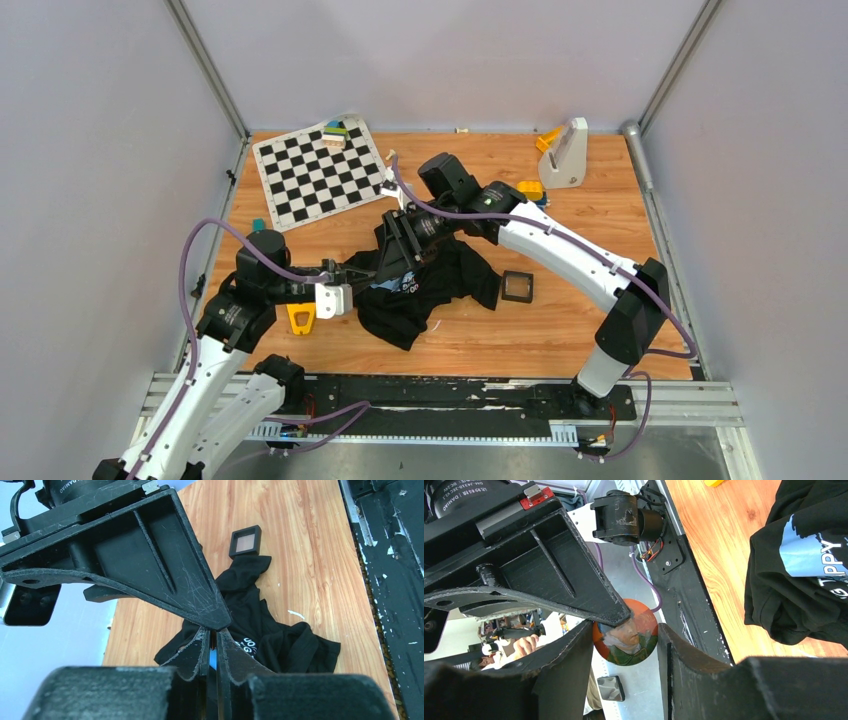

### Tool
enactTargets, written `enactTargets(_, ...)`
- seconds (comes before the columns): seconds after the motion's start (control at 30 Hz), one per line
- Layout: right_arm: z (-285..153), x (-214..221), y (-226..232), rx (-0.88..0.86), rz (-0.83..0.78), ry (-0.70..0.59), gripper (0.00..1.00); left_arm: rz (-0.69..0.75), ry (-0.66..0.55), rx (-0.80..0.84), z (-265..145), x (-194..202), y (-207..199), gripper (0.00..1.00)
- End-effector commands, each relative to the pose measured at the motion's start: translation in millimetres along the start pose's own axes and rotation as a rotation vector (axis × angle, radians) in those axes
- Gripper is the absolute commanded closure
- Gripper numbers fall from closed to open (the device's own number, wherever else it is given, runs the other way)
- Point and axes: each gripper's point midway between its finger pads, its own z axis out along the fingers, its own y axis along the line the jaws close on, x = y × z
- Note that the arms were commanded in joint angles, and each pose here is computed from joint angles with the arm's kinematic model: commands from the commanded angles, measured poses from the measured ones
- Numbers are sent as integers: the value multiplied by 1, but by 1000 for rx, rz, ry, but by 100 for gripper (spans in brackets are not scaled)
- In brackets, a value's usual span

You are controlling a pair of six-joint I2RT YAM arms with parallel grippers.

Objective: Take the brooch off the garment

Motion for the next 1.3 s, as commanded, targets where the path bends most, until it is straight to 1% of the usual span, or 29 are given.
enactTargets(0.0,0,-10,2,-13,-35,-37,65,14,-19,8,1,-4,0,83)
enactTargets(0.07,-3,-14,-9,31,-15,-64,66,3,-11,0,1,-2,1,74)
enactTargets(0.1,-5,-16,-16,65,-5,-86,67,-5,-4,-5,1,-1,1,71)
enactTargets(0.13,-8,-18,-23,89,6,-103,67,-13,-1,-7,2,1,1,66)
enactTargets(0.37,-28,-22,-55,214,48,-204,68,-93,33,-40,3,11,6,47)
enactTargets(0.43,-35,-22,-65,261,59,-237,69,-120,36,-44,4,12,7,26)
enactTargets(0.47,-40,-22,-71,292,67,-261,69,-129,34,-51,4,11,9,7)
enactTargets(0.53,-51,-23,-83,352,81,-313,69,-195,33,-76,5,10,13,1)
enactTargets(0.57,-57,-23,-89,380,89,-339,69,-213,39,-97,4,11,16,1)
enactTargets(0.6,-63,-23,-95,408,98,-369,69,-265,31,-122,5,9,21,0)
enactTargets(0.63,-71,-23,-98,435,103,-402,69,-293,46,-160,4,12,26,0)
enactTargets(0.7,-82,-23,-105,478,110,-455,69,-413,60,-249,2,15,39,0)
enactTargets(0.73,-87,-23,-108,497,111,-477,69,-506,83,-334,-2,22,50,0)
enactTargets(0.77,-92,-23,-109,514,108,-499,69,-566,96,-379,-3,26,55,0)
enactTargets(0.8,-96,-22,-112,533,107,-517,69,-668,113,-478,-9,32,66,0)
enactTargets(0.83,-100,-21,-114,549,105,-535,69,-730,131,-525,-10,39,70,0)
enactTargets(0.87,-105,-21,-115,566,104,-556,69,-849,155,-636,-18,50,77,0)
enactTargets(0.93,-110,-18,-117,585,106,-583,69,-993,182,-732,-21,66,79,0)
enactTargets(1.03,-119,-14,-120,611,110,-622,69,-1100,176,-757,-15,76,76,0)
enactTargets(1.07,-121,-12,-121,619,112,-631,69,-1161,156,-777,-14,77,75,0)
enactTargets(1.1,-123,-9,-123,630,116,-636,69,-1188,141,-778,-11,81,73,0)
enactTargets(1.2,-129,-3,-127,655,120,-656,69,-1285,87,-743,2,84,64,1)
enactTargets(1.27,-131,1,-130,669,126,-667,69,-1316,90,-716,9,92,57,2)
